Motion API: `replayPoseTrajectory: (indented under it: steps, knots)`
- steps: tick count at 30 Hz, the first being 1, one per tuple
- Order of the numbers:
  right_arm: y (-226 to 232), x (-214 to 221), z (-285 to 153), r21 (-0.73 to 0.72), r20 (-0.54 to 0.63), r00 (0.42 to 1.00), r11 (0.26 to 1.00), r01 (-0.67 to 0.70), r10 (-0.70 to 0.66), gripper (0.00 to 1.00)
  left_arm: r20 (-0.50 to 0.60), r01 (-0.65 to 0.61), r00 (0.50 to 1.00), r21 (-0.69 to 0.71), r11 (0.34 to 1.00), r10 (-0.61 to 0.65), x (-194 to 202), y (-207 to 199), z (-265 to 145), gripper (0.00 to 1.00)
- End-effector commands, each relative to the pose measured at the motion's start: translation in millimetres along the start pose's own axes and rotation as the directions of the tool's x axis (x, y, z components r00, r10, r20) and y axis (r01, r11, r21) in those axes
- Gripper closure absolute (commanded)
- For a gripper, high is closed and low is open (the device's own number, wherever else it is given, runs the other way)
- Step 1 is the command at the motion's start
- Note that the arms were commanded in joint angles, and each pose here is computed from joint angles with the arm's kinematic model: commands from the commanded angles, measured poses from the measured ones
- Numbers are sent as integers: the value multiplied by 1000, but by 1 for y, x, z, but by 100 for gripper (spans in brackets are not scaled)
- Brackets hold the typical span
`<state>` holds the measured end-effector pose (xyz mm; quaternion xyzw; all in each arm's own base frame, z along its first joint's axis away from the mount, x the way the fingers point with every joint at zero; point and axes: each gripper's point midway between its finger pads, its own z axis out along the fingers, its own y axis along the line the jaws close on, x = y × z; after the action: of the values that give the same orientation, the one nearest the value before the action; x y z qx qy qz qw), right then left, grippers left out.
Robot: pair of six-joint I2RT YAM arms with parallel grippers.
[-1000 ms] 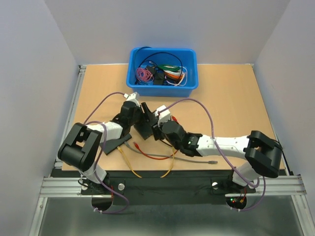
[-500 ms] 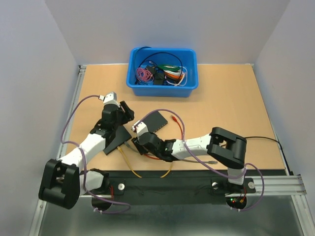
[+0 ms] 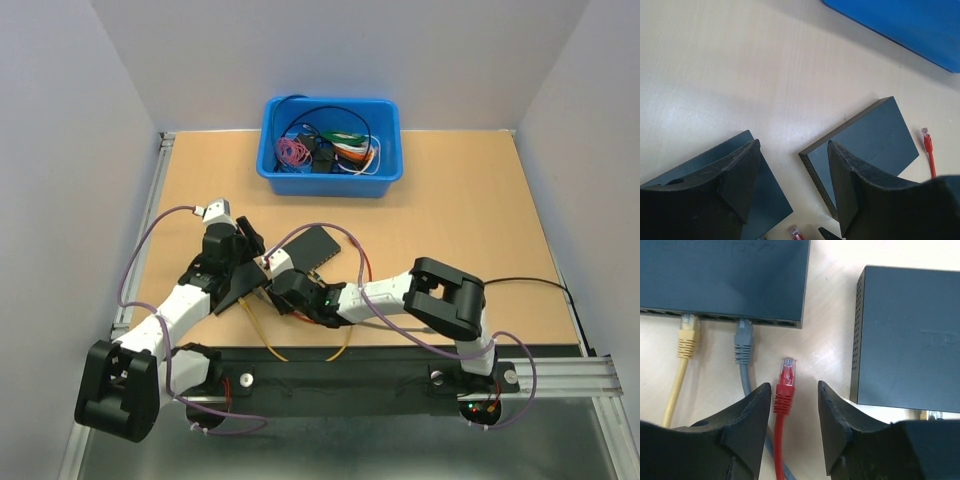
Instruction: Insert the plug into the switch port
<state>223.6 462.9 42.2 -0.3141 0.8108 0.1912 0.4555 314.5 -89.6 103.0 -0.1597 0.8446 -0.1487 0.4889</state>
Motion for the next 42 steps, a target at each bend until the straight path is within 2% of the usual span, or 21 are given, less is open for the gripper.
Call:
replayPoseTrajectory:
  steps: [1,3,8,9,10,15,23,26,32,42]
  knots:
    - [8,-10,5,-8,18,1000,1000,-24,25,53,37,-9,999,1,1000,9,-12,-1,1,32]
    - [5,-5,7,9,10,1000,1000,-30,30,54,42,-6,999,3,1000,6,-13,-1,0,32]
    - [4,2,9,17,-5,999,999,-33,33,67,40,-6,999,5,1000,6,-12,-1,-1,32]
    - [4,3,10,17,-8,999,999,-35,35,71,39,-6,999,4,1000,6,-11,0,0,32]
    - [4,3,9,20,-7,999,999,-38,38,79,42,-7,999,5,1000,6,-13,-1,-1,32]
    - [-2,-9,3,44,27,998,998,-52,51,100,40,-5,999,-3,1000,5,-13,1,2,32]
    - [-5,-81,-39,19,174,979,994,-107,102,99,29,1,1000,-10,1000,-1,-17,-3,8,32]
    - [-19,-89,-55,58,206,974,992,-111,97,100,38,2,999,-6,1000,-2,-22,-6,9,32]
    - [-43,-69,-72,122,194,978,987,-101,76,99,45,0,999,4,1000,0,-33,-15,17,31]
    - [-97,-27,-112,249,177,982,962,-116,73,100,-22,-24,999,46,999,25,-32,-34,54,31]
